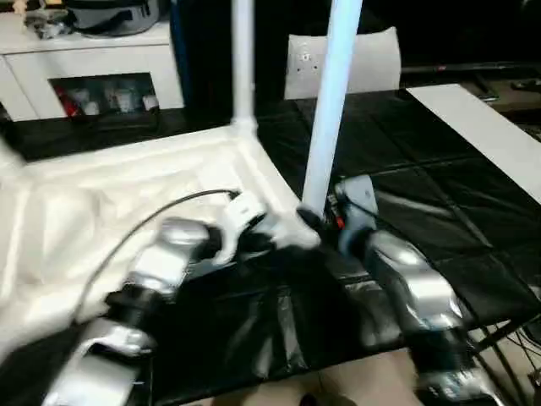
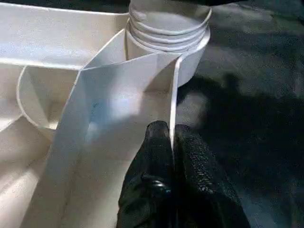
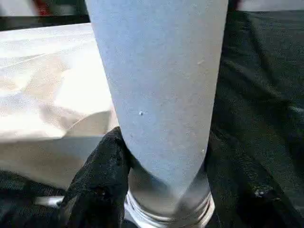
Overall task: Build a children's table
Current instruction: Rotate leg to tighten
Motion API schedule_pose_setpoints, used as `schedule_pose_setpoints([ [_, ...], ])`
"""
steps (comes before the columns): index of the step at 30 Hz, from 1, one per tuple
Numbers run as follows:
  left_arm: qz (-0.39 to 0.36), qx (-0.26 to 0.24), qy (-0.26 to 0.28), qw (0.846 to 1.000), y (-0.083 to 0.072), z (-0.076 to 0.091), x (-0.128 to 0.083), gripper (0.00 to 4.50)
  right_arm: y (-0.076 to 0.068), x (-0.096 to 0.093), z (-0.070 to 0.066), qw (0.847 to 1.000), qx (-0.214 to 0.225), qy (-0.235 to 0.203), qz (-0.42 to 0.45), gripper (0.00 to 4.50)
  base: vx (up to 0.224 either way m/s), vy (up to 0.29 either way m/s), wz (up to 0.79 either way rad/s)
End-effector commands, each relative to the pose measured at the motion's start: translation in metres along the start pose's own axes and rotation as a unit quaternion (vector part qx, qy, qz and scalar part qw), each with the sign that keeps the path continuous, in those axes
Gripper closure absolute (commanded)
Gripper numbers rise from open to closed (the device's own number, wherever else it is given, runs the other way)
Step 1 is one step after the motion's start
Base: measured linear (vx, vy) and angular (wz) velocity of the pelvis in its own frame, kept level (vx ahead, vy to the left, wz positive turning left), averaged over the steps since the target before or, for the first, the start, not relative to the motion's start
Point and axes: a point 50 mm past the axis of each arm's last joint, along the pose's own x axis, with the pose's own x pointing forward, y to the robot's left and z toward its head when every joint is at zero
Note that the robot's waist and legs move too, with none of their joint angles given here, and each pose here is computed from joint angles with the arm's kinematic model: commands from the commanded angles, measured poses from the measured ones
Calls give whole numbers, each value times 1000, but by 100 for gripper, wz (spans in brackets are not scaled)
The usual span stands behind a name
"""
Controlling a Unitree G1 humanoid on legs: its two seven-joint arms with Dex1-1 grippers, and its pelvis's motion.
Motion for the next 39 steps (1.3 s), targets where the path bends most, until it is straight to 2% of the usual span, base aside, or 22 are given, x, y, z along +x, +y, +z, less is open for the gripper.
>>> schedule_pose_setpoints([
  [1,19,24,-47,998,-7,28,8,450,50,10,-3,994,-6,3,110,184,0,0,0],
  [4,3,31,-49,998,-11,28,7,450,50,7,-4,994,-8,-9,112,163,0,0,0],
  [8,-14,44,-47,998,-12,23,2,450,38,-2,-5,993,-32,-30,110,127,0,0,0],
  [9,-48,65,-49,996,-14,18,-4,450,27,-10,-4,992,-31,-41,115,116,0,0,0],
  [12,-86,92,-36,991,-15,9,-12,450,12,-20,-1,989,-36,-57,130,93,0,0,0],
  [15,-116,110,-26,987,-13,3,-19,450,1,-32,1,982,-59,-60,170,56,0,0,0],
  [16,-123,115,-24,985,-12,2,-21,450,-1,-34,1,980,-64,-59,180,56,0,0,0],
  [19,-161,140,2,977,-10,-4,-27,450,-10,-44,0,970,-93,-38,223,19,0,0,0],
  [20,-174,152,8,973,-10,-5,-29,450,-13,-47,-2,966,-106,-28,234,19,0,0,0],
  [22,-213,167,15,963,-9,-8,-34,450,-17,-55,-4,949,-135,-2,286,19,0,0,0],
  [24,-221,170,16,960,-8,-8,-35,450,-17,-57,-4,944,-139,3,299,19,0,0,0],
  [25,-244,181,26,952,-7,-9,-38,450,-17,-62,-4,928,-148,14,342,19,0,0,0],
  [26,-244,181,26,952,-7,-9,-38,450,-17,-62,-4,928,-148,14,342,19,0,0,0],
  [27,-264,188,35,945,-7,-10,-41,450,-17,-63,-4,916,-154,22,369,19,0,0,0],
  [29,-281,197,43,938,-6,-11,-43,450,-17,-65,-3,907,-155,28,390,19,0,0,0],
  [30,-292,200,49,934,-6,-12,-44,450,-17,-65,-3,902,-154,31,401,45,0,0,0],
  [34,-323,207,60,922,-6,-12,-48,450,-16,-68,-3,882,-145,54,446,79,0,0,0],
  [38,-343,216,66,912,-6,-12,-51,450,-16,-69,-4,870,-135,65,469,100,0,0,0],
  [39,-345,216,67,911,-6,-12,-51,450,-16,-69,-4,869,-132,67,472,122,0,0,0],
])
